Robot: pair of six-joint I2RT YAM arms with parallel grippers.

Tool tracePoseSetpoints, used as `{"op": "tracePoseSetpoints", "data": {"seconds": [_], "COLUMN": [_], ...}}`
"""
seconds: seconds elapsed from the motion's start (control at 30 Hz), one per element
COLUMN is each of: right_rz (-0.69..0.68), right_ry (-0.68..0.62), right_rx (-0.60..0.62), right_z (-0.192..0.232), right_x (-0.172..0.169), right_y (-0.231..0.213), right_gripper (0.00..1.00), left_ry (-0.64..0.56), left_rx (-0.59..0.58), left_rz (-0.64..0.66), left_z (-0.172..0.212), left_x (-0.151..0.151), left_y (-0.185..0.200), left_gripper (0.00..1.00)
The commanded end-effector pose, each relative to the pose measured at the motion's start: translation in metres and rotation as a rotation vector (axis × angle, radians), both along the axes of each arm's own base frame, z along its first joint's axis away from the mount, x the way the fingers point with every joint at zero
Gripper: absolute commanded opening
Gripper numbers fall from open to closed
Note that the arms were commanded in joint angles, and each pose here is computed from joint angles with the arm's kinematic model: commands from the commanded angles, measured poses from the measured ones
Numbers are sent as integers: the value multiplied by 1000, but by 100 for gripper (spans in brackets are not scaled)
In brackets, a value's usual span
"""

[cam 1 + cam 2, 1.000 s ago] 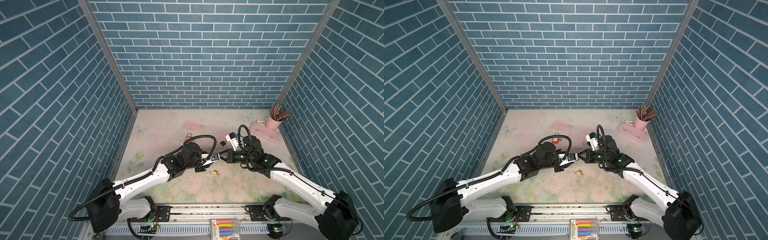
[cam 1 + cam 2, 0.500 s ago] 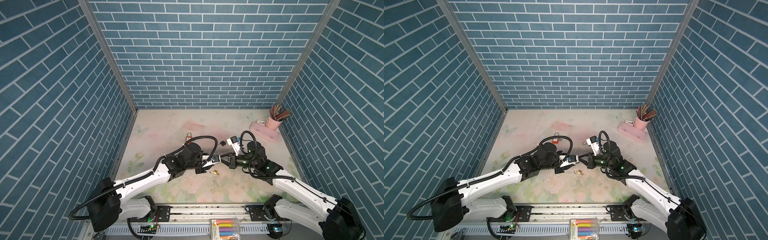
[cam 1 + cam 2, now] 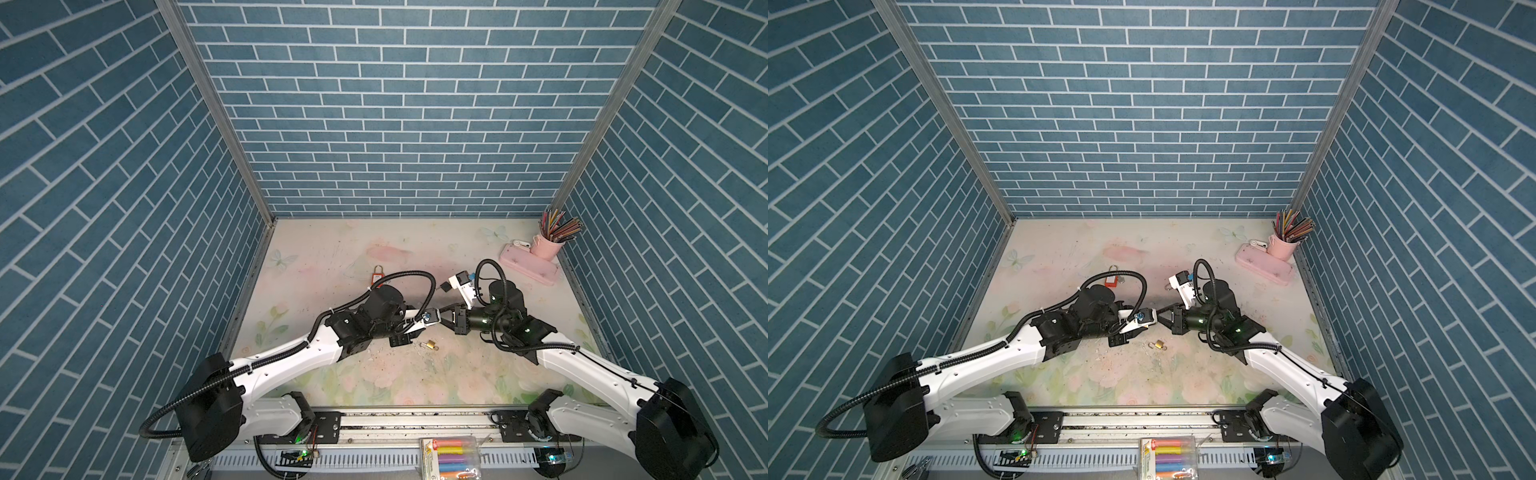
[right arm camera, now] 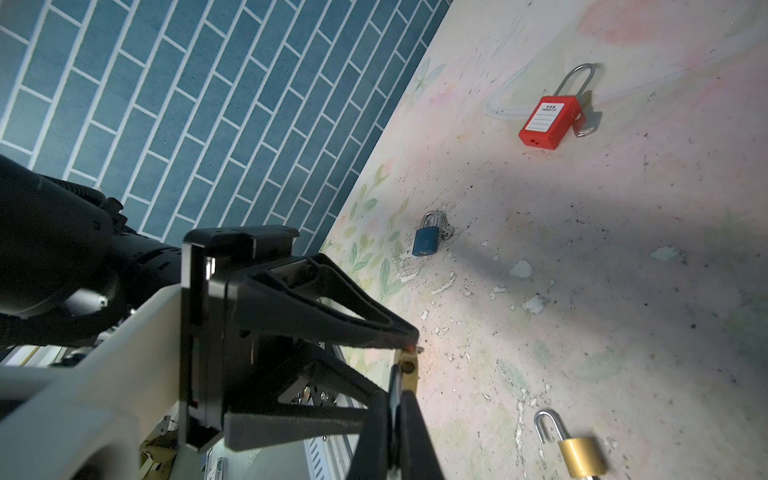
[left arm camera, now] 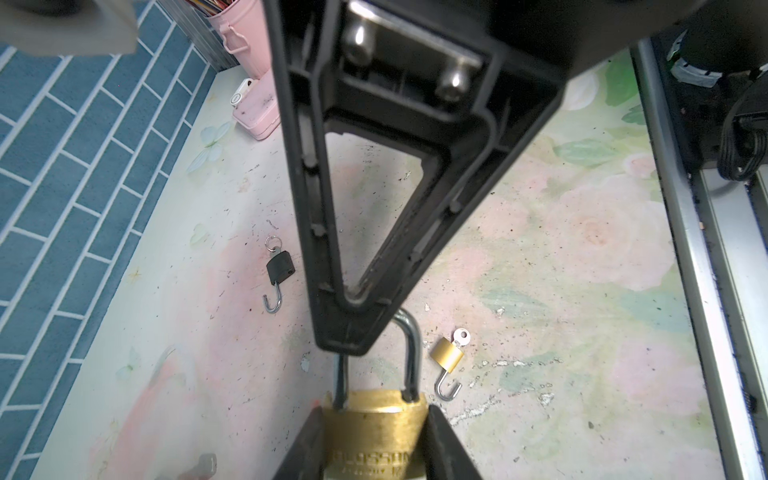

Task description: Lock with the key

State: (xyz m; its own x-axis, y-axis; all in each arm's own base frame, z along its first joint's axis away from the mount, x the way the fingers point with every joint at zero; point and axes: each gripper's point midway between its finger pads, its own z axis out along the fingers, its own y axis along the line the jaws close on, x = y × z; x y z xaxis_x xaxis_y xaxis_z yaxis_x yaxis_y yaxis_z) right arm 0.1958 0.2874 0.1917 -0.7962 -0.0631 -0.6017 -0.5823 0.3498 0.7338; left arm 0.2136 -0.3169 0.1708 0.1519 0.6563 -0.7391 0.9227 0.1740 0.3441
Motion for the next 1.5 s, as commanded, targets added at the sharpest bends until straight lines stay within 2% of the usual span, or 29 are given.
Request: {"op": "tracePoseSetpoints", "data": {"seconds": [0.0,0.33,0.9,1.1,1.47], "right_rz": [117,147,193,178,112], "right_ry": [136,180,251,261,255], "right_rx": [-34,-43,-79,-119,-95], "right_z": [-25,-39,-64,-70,-48], "right_x": [-30,-34,-39,-35,-18], "right_y": [4,8,17,17,7], "right_gripper": [0,0,0,0,0], "left_ry": [-227,-286,-374,-406,-359], "left_rx": [-304,-374,-515,-522,-486], "left_rz": [-9,-54,-56,-8,35], "left_z": [105,139,190,190,150], "left_x": [18,17,21,27,26], "left_y": [-28,-44,-52,-45,-33], "left_gripper": [4,4,0,0,0]}}
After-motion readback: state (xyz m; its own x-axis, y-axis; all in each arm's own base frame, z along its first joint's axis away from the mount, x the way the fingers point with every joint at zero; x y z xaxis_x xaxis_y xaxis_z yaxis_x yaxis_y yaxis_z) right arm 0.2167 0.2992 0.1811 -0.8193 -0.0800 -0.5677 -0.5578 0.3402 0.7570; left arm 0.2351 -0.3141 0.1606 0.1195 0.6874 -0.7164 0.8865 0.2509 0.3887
